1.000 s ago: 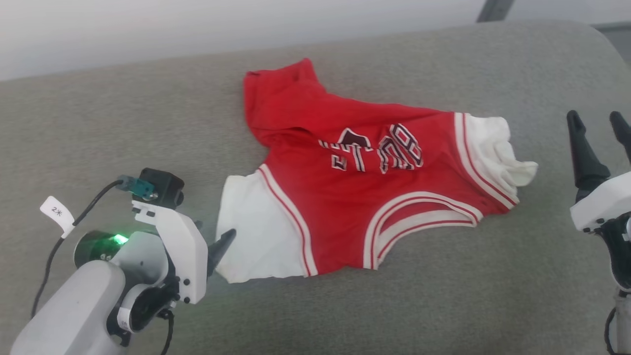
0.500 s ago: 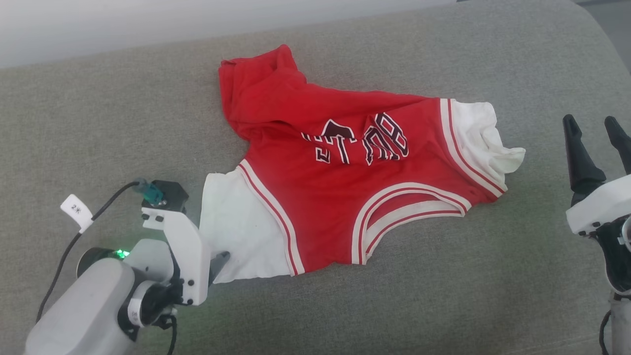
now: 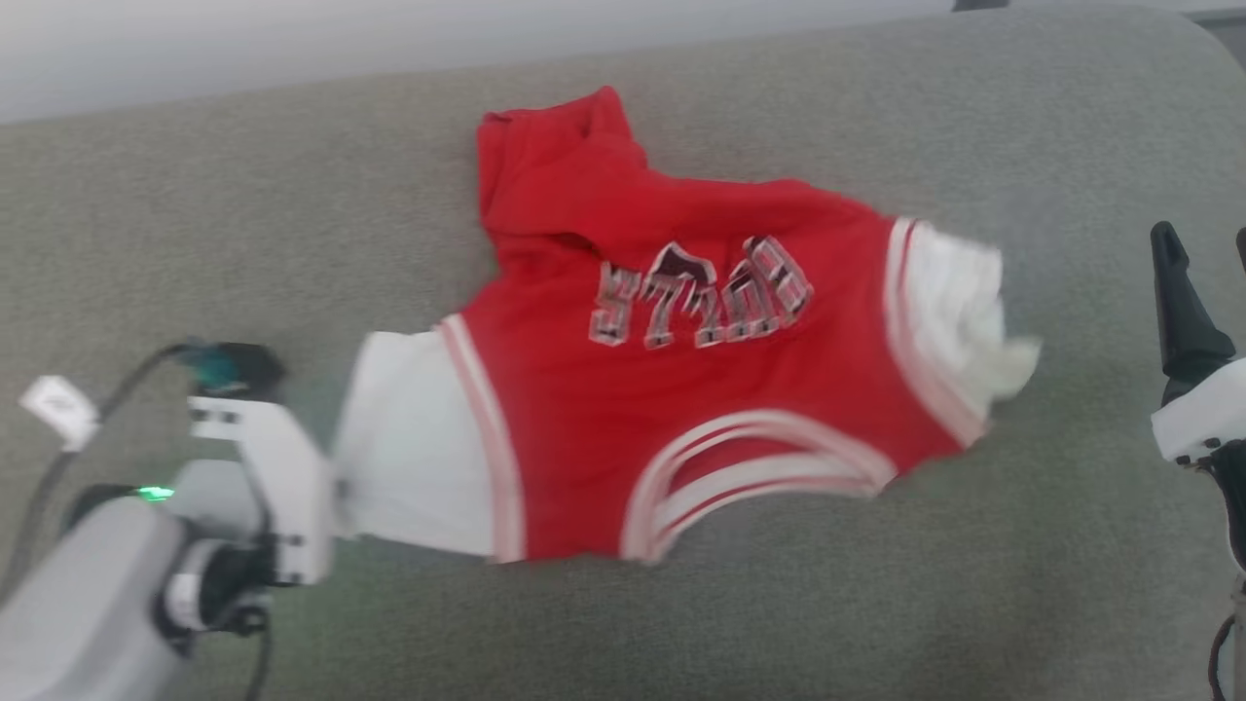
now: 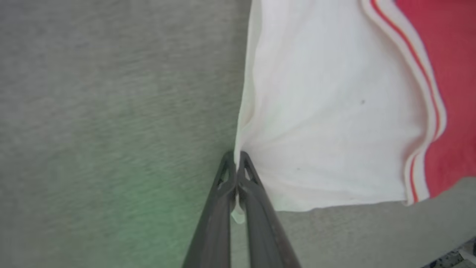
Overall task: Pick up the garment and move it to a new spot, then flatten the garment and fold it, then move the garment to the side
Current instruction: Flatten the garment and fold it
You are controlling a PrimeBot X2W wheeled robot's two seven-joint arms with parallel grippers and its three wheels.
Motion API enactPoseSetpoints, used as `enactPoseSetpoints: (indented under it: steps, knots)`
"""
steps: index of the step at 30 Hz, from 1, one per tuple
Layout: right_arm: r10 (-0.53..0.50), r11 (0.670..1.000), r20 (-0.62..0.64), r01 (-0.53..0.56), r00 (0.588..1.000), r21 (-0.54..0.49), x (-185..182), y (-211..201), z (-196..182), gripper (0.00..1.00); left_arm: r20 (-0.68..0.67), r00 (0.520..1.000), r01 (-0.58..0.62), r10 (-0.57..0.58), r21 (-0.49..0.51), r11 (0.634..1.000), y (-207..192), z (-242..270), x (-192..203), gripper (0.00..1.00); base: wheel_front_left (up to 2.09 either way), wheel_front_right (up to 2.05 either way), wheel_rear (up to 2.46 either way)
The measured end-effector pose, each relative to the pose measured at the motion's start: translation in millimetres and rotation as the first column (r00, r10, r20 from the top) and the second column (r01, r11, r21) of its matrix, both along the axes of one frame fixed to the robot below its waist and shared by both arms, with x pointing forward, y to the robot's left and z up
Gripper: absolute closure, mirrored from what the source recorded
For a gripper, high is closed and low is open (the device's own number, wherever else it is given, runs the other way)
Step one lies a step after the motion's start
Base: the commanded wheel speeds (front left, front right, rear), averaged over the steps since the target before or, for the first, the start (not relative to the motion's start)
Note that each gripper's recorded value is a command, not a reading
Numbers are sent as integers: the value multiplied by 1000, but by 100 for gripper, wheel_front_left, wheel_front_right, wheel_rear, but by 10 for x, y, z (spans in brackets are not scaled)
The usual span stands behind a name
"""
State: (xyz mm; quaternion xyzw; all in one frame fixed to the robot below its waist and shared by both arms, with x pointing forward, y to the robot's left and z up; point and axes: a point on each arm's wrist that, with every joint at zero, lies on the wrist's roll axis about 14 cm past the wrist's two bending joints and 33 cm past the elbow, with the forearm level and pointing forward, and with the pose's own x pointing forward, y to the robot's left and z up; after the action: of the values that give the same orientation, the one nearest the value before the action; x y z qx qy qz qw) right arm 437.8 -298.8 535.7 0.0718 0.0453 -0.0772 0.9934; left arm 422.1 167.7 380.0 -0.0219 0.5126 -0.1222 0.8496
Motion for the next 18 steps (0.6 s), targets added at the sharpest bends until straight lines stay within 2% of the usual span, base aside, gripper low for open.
enactPoseSetpoints:
  steps: [9, 10, 11, 13, 14, 18]
  knots:
    - [33, 999, -1, -33, 999, 4, 71, 114, 6, 0, 7, 993, -119, 119, 89, 989, 607, 121, -71, 100, 0, 0, 0]
    - [38, 999, -3, -38, 999, 4, 76, 131, 2, 0, 10, 992, -122, 122, 89, 988, 621, 140, -73, 76, 0, 0, 0]
    - [42, 999, -3, -42, 999, 5, 83, 145, 3, 0, 9, 992, -123, 122, 87, 989, 623, 150, -81, 76, 0, 0, 0]
    - [50, 999, 0, -50, 999, 5, 98, 174, 17, 0, -17, 991, -127, 130, 89, 988, 627, 135, -128, 7, 0, 0, 0]
    - [53, 999, 0, -53, 999, 5, 103, 184, 21, 0, -36, 991, -123, 127, 98, 987, 633, 116, -164, 0, 0, 0, 0]
    - [63, 998, -3, -63, 998, 3, 113, 212, 31, 0, -78, 988, -121, 130, 110, 987, 594, 59, -219, 0, 0, 0, 0]
